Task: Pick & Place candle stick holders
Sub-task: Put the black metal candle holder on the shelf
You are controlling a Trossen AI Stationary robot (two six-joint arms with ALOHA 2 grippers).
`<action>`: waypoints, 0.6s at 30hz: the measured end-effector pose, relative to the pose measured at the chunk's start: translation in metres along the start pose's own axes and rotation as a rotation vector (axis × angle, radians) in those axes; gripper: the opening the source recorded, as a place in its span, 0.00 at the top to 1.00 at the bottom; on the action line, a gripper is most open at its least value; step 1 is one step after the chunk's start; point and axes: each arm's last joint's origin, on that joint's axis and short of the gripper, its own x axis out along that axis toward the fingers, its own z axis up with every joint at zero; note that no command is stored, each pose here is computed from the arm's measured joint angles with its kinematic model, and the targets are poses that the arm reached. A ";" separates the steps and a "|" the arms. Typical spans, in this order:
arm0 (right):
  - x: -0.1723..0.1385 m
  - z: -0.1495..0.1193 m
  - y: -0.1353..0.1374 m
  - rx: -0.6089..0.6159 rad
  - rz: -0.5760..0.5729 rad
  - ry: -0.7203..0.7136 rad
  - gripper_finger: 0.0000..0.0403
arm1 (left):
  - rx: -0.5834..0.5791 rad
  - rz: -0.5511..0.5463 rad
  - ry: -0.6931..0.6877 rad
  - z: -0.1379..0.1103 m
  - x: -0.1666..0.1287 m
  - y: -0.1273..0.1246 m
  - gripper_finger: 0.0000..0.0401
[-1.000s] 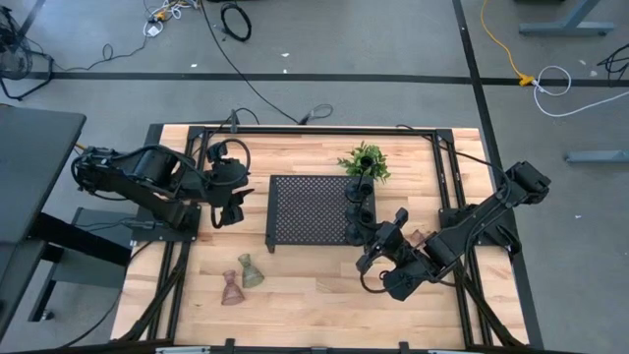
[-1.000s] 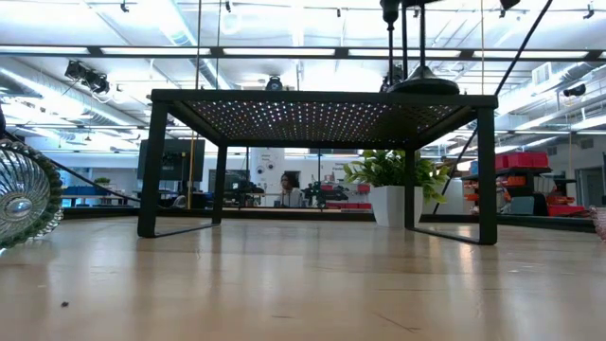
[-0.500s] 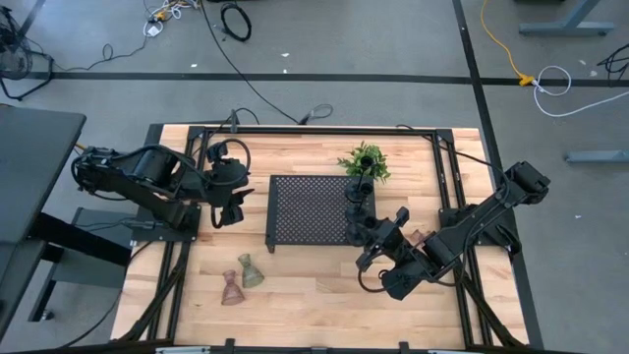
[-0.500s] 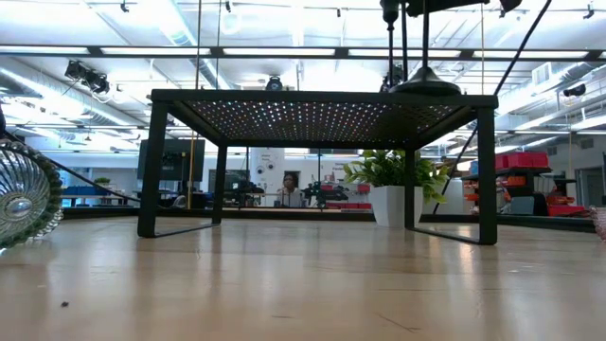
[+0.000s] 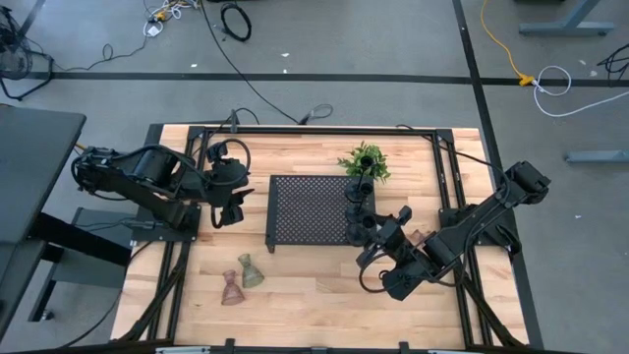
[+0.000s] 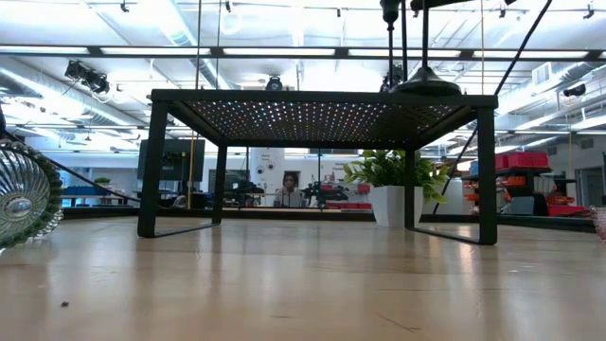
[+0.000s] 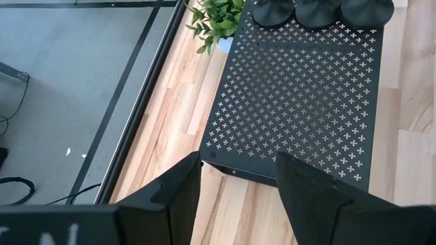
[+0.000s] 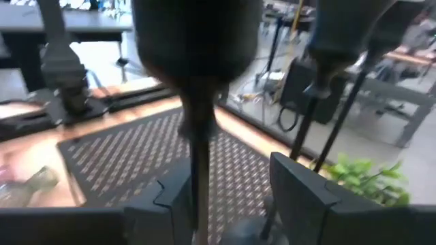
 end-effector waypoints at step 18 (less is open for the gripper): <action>-0.002 0.015 -0.013 0.035 -0.005 -0.016 0.92 | -0.001 0.002 -0.001 0.000 0.000 0.000 0.52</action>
